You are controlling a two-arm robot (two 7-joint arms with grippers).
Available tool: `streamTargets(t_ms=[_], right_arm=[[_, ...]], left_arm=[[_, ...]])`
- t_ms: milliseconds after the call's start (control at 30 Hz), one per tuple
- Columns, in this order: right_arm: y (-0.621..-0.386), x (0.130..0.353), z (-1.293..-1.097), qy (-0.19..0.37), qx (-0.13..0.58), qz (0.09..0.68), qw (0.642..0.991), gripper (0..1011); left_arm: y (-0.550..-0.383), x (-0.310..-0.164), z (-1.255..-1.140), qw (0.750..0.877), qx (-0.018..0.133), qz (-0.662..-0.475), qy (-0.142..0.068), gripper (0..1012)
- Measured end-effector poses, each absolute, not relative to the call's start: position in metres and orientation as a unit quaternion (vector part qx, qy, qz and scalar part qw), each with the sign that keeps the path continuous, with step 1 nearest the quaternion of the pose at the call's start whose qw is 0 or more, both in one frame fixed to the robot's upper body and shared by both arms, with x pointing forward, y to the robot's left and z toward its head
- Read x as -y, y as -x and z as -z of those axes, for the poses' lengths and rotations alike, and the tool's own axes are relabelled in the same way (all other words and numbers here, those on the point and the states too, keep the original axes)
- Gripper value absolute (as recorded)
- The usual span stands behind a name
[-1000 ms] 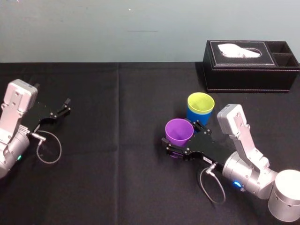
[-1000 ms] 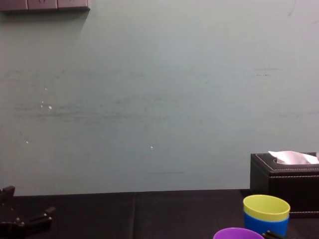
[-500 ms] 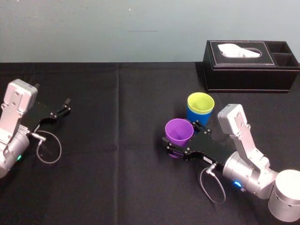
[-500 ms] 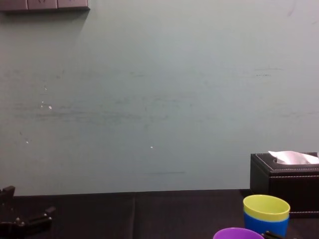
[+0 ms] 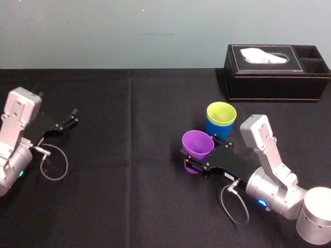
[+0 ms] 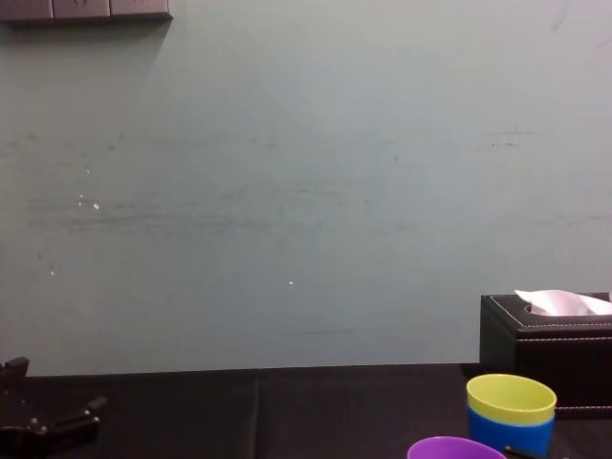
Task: Stack the three plastic cups sequentially using one hand.
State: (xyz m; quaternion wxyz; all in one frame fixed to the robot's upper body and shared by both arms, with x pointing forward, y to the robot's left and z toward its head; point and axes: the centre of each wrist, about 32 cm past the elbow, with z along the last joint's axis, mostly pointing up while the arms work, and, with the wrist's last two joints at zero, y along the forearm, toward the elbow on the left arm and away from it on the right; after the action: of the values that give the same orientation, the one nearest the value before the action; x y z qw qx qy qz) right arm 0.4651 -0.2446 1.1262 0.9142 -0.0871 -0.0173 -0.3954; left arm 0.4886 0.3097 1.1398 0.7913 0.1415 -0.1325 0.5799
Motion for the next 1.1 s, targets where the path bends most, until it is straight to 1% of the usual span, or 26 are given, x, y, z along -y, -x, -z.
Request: streamTargets(t_ms=[167, 433, 633, 667, 733, 767, 933, 1100], right_arm=[[-0.464, 0.245, -1.127, 0.086, 0.018, 0.396, 0.914, 739], [-0.460, 0.247, -1.139, 0.081, 0.030, 0.404, 0.911, 739], [-0.460, 0.248, -1.158, 0.086, 0.040, 0.401, 0.911, 739], [-0.461, 0.248, -1.165, 0.086, 0.042, 0.399, 0.912, 739], [-0.463, 0.248, -1.170, 0.083, 0.042, 0.397, 0.913, 739], [-0.465, 0.248, -1.177, 0.081, 0.043, 0.396, 0.914, 739], [-0.473, 0.251, -1.194, 0.079, 0.043, 0.396, 0.914, 741], [-0.481, 0.252, -1.211, 0.082, 0.062, 0.401, 0.910, 739]], left_arm=[[-0.489, -0.310, -1.140, 0.791, 0.132, -0.580, -0.141, 1011], [-0.489, -0.310, -1.140, 0.791, 0.132, -0.580, -0.141, 1011], [-0.489, -0.310, -1.140, 0.791, 0.132, -0.580, -0.141, 1011], [-0.489, -0.310, -1.140, 0.791, 0.132, -0.580, -0.142, 1011], [-0.489, -0.310, -1.140, 0.791, 0.132, -0.580, -0.141, 1012], [-0.489, -0.310, -1.140, 0.791, 0.132, -0.580, -0.141, 1011], [-0.489, -0.310, -1.140, 0.791, 0.132, -0.580, -0.141, 1011], [-0.489, -0.310, -1.140, 0.791, 0.132, -0.580, -0.141, 1012]])
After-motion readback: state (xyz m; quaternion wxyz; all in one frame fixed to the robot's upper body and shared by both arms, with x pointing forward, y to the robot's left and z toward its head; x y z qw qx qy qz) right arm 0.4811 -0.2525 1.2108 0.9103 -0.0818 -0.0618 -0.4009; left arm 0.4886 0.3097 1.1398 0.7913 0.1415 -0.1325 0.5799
